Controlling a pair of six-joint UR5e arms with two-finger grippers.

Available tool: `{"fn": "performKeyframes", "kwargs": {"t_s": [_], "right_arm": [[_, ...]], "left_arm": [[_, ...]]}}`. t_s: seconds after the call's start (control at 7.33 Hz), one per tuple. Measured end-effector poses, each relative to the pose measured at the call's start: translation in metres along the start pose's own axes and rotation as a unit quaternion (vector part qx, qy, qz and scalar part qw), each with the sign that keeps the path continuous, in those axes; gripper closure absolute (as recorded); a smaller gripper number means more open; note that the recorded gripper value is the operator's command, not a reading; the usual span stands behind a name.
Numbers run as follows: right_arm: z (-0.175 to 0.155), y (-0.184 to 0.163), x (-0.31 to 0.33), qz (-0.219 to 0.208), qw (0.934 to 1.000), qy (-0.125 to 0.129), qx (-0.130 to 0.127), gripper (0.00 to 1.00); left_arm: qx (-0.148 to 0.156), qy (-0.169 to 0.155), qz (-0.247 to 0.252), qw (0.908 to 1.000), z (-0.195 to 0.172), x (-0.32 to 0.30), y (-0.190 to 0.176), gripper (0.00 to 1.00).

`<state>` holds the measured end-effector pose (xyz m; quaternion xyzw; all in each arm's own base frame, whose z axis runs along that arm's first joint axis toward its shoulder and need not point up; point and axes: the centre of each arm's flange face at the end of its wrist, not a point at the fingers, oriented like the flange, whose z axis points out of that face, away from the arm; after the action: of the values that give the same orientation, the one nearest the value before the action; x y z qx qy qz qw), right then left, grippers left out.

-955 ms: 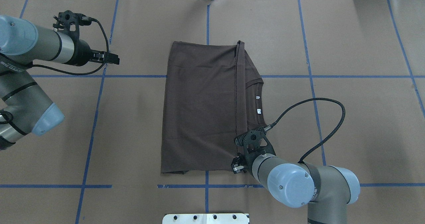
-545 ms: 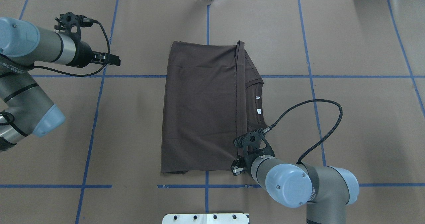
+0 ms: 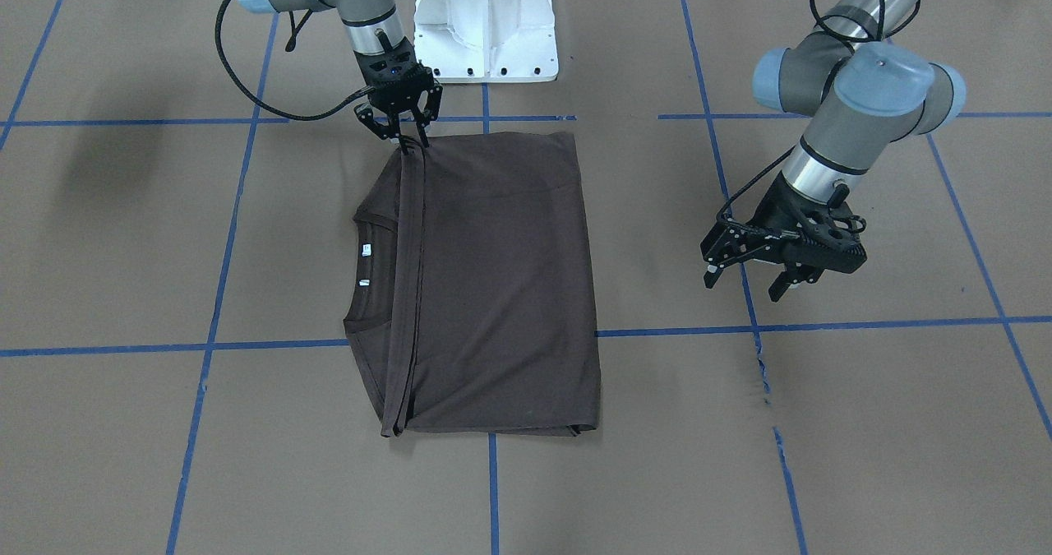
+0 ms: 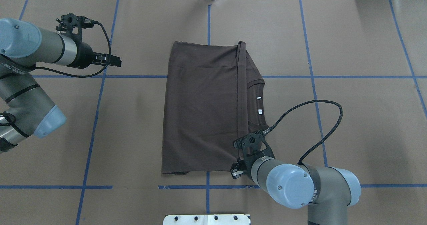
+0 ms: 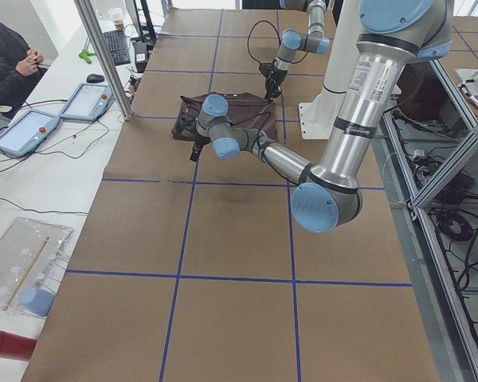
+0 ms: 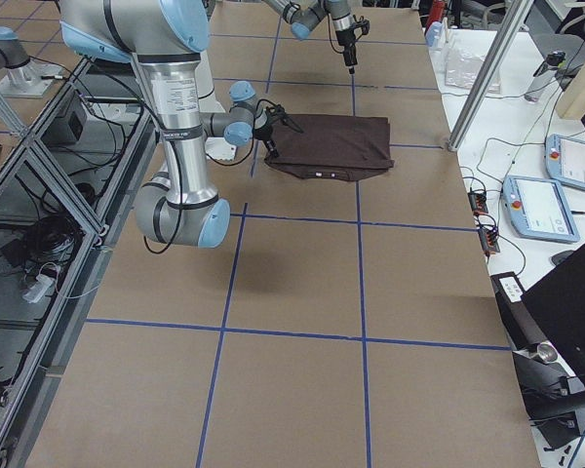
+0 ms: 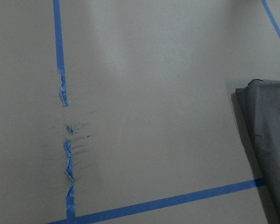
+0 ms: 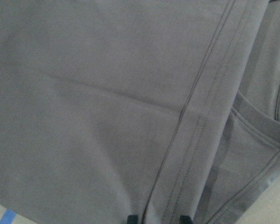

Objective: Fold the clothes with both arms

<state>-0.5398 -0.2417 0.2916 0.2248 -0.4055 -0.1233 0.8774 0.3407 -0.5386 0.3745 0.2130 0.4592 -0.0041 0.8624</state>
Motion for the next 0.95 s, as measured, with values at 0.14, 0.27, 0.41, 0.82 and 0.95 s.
{"fn": "performKeyframes", "kwargs": {"t_s": [0.14, 0.27, 0.41, 0.82, 0.95], "right_arm": [[0.0005, 0.0010, 0.0013, 0.000, 1.0000, 0.001, -0.001, 0.67], [0.0011, 0.0012, 0.0028, 0.000, 1.0000, 0.002, -0.002, 0.79], [0.0016, 0.0013, 0.0042, 0.001, 1.0000, 0.004, -0.002, 0.99], [0.0022, 0.0008, 0.0079, 0.004, 1.0000, 0.009, -0.001, 1.00], [0.0015, 0.0004, 0.0094, 0.011, 0.9999, 0.010, 0.000, 1.00]], "left_arm": [[0.000, 0.000, 0.000, 1.0000, 0.0003, 0.0000, 0.0002, 0.00], [0.000, 0.000, 0.000, 1.0000, 0.0006, 0.0002, 0.0004, 0.00], [-0.001, 0.000, 0.000, 1.0000, 0.0009, 0.0006, 0.0008, 0.00], [-0.001, 0.000, -0.002, 1.0000, 0.0014, 0.0015, 0.0011, 0.00], [-0.001, 0.001, -0.002, 1.0000, 0.0015, 0.0020, 0.0008, 0.00]]}}
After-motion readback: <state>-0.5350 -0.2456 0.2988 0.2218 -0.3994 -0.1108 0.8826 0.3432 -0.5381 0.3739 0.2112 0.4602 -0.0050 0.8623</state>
